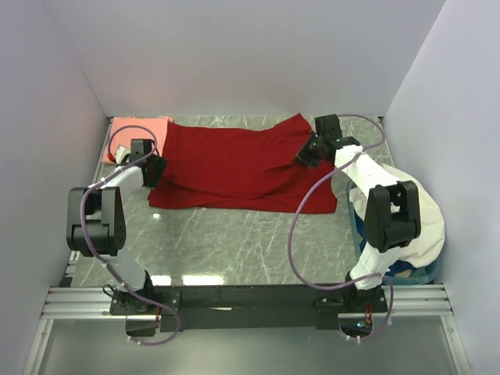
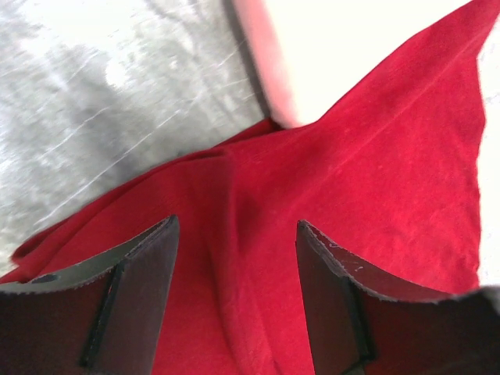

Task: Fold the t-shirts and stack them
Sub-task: Fold the tshirt

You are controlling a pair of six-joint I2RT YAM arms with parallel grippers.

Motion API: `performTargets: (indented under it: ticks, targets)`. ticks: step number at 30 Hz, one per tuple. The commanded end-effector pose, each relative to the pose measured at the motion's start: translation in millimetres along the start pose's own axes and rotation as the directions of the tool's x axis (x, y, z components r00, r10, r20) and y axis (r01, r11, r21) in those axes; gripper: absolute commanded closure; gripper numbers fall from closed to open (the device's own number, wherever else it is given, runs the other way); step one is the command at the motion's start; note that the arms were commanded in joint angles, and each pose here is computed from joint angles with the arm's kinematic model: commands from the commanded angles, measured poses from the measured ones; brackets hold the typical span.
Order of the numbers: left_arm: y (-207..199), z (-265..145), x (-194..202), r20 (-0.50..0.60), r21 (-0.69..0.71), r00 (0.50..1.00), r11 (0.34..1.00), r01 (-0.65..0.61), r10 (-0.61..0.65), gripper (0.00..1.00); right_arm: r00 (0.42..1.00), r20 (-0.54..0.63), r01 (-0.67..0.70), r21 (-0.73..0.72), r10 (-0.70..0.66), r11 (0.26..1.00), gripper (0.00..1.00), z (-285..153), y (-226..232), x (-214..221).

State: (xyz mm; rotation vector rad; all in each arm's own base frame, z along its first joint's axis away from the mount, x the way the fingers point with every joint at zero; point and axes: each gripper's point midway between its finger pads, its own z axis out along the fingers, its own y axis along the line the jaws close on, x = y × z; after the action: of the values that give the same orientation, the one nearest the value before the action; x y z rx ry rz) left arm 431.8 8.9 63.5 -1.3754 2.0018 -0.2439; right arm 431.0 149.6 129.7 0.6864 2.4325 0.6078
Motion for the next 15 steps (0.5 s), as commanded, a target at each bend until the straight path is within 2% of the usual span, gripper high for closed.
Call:
performTargets:
  ticks: [1, 15]
  targets:
    - [-19.6, -1.3, -8.5, 0.017, 0.026, 1.000, 1.000, 0.008, -0.008, 0.33, 0.996, 0.086, 0.002, -0.097, 0.006, 0.995, 1.00, -14.5, 26.0, -35.8]
    - [-33.5, 21.8, -9.4, 0.005, -0.001, 1.000, 1.000, -0.006, 0.006, 0.35, 0.990, 0.135, -0.005, -0.197, 0.032, 0.980, 1.00, -25.2, 36.5, -56.6]
